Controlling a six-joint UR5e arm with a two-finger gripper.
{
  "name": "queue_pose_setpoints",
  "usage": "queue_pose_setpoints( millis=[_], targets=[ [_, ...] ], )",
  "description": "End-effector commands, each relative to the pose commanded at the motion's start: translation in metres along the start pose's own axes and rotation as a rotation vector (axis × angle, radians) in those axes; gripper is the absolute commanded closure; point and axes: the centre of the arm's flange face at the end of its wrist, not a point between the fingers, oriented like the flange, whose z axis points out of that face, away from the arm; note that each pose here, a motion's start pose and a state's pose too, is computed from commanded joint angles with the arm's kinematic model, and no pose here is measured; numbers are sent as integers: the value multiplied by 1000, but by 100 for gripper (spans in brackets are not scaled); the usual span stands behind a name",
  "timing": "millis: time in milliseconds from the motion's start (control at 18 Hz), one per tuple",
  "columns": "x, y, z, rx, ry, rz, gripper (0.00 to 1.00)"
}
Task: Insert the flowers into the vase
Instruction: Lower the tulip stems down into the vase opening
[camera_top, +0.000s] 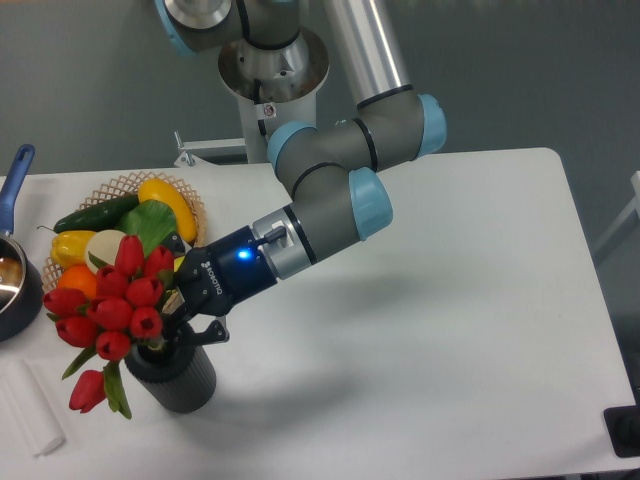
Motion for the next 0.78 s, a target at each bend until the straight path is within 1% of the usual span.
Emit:
queue_pose_setpoints(
  millis=[333, 556, 667, 778],
  targets=[
    [-1, 13, 3, -24, -5, 24, 50],
    [-1, 25, 6, -52, -10, 22, 50],
    [-4, 30, 7, -53, -7, 37, 43],
    [-4, 36, 9, -62, -7, 46, 43]
  ],
)
